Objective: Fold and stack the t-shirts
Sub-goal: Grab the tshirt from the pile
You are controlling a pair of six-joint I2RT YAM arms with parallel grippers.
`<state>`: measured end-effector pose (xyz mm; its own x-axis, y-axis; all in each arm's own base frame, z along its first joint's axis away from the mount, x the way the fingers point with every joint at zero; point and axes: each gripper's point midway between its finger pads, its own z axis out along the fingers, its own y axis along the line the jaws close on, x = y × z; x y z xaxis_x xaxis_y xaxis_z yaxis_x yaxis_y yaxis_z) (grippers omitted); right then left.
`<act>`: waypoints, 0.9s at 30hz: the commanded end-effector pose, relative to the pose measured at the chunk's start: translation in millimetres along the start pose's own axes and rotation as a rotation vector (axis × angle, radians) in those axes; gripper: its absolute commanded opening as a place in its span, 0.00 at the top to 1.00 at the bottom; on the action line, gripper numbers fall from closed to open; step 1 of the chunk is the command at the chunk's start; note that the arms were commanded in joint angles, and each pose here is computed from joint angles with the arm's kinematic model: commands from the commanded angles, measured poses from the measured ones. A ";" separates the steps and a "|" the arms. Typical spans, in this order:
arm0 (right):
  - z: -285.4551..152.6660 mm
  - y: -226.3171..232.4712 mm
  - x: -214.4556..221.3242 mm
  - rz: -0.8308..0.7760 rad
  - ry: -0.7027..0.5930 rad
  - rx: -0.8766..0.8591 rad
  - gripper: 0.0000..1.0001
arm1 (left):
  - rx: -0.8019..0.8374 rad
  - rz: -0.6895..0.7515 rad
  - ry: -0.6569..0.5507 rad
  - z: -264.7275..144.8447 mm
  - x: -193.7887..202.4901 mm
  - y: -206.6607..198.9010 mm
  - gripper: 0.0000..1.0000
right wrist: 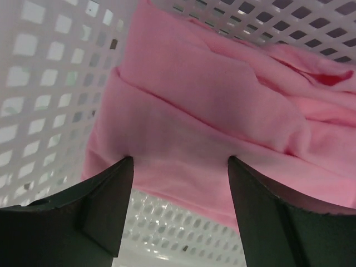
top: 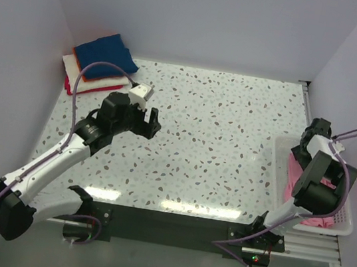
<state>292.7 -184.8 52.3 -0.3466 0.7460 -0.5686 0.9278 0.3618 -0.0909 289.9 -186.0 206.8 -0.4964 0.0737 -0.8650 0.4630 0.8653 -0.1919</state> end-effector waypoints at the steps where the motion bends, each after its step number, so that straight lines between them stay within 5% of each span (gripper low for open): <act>1: 19.4 9.4 1.7 0.092 0.028 -0.030 0.28 | 0.018 -0.007 -0.047 0.1 -18.8 -5.0 0.14; 5: 27.5 9.4 12.0 0.100 0.064 -0.032 0.36 | 0.019 -0.009 -0.036 2.7 -16.2 -4.9 0.15; 6: 27.4 9.6 12.7 0.104 0.070 -0.037 0.54 | 0.020 -0.009 -0.032 3.5 -15.4 -5.0 0.15; 10: 11.7 12.4 4.2 0.116 0.053 -0.084 0.98 | 0.016 -0.010 -0.027 4.6 -14.1 -3.9 0.15; 19: -66.7 11.6 -40.1 0.127 -0.071 -0.269 1.00 | 0.026 -0.010 -0.020 6.9 -12.6 -5.6 0.15; 27: -184.5 33.2 -93.0 0.121 -0.190 -0.563 1.00 | 0.018 -0.009 -0.020 7.8 -12.5 -3.8 0.15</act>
<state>318.0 -158.1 184.1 -0.1935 0.7497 -0.6329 0.8336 0.4659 0.2969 292.5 -188.6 193.3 -0.5278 0.0915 -0.8444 0.4601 0.8665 -0.1938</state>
